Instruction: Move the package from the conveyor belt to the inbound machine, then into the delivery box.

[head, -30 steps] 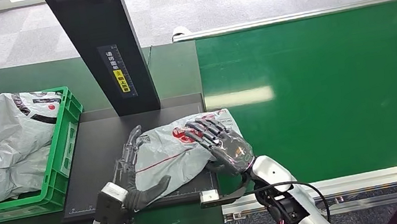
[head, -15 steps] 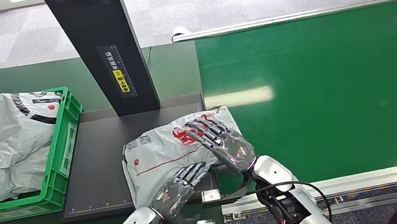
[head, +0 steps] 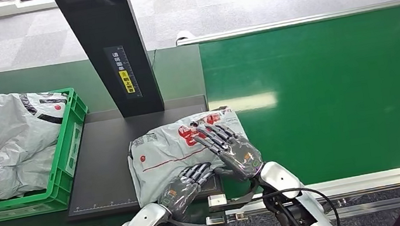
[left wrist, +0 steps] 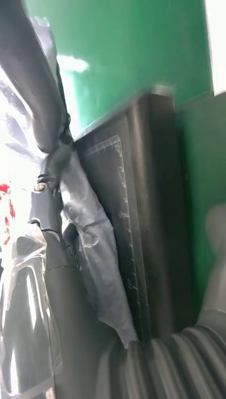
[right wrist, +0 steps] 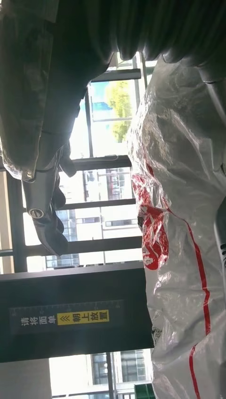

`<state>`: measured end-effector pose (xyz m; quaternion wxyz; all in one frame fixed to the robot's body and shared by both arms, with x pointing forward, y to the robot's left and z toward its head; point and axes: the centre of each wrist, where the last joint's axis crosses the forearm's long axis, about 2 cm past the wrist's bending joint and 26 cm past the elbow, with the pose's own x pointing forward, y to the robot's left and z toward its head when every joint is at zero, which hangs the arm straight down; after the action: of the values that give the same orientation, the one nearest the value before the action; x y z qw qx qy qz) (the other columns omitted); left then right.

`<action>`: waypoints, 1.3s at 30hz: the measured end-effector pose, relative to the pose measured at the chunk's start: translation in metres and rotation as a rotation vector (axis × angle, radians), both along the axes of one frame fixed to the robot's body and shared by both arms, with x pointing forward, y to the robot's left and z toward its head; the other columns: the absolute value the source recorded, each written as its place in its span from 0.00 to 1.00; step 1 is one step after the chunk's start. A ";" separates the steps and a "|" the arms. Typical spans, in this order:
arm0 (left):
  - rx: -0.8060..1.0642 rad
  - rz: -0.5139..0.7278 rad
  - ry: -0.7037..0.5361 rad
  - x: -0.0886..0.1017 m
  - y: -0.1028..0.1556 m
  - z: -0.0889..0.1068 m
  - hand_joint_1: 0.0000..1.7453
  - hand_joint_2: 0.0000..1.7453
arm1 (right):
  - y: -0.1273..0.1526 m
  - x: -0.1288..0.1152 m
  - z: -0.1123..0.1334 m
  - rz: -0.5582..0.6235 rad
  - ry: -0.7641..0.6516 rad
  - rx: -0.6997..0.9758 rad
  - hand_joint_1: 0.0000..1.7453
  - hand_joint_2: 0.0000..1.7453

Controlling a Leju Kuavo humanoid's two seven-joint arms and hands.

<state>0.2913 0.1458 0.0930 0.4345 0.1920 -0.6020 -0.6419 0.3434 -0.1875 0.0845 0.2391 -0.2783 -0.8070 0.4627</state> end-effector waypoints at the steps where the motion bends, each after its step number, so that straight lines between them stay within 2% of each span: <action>1: -0.011 0.009 -0.015 0.001 0.000 0.000 1.00 1.00 | 0.000 -0.001 -0.001 -0.003 0.003 0.003 0.00 1.00; 7: -0.176 0.024 -0.066 -0.001 0.004 0.005 1.00 1.00 | -0.005 -0.006 -0.005 -0.020 0.014 0.022 0.00 1.00; 17: -0.758 0.122 -0.130 0.008 0.020 0.034 1.00 1.00 | -0.009 -0.016 -0.011 -0.030 0.014 0.020 0.00 1.00; 26: -0.909 0.163 -0.191 0.007 0.029 0.043 1.00 1.00 | -0.009 -0.016 -0.011 -0.026 0.011 0.019 0.00 1.00; 31: -1.064 0.216 -0.276 0.003 0.037 0.045 1.00 1.00 | -0.009 -0.016 -0.010 -0.021 0.008 0.019 0.00 1.00; 36: -1.090 0.235 -0.300 -0.001 0.043 0.045 1.00 1.00 | -0.009 -0.015 -0.010 -0.021 0.006 0.020 0.00 1.00; 37: -1.092 0.237 -0.303 -0.002 0.043 0.045 0.97 1.00 | -0.009 -0.015 -0.009 -0.021 0.006 0.020 0.00 1.00; 38: -1.093 0.239 -0.305 -0.002 0.044 0.045 0.78 1.00 | -0.009 -0.015 -0.009 -0.021 0.005 0.020 0.00 1.00; 39: -1.093 0.240 -0.307 -0.002 0.044 0.045 0.53 1.00 | -0.009 -0.015 -0.009 -0.021 0.005 0.020 0.00 1.00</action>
<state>0.2891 0.1902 0.1378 0.4480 0.0978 -0.8761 -0.1488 0.3289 -0.1968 0.0753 0.2487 -0.2832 -0.8081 0.4526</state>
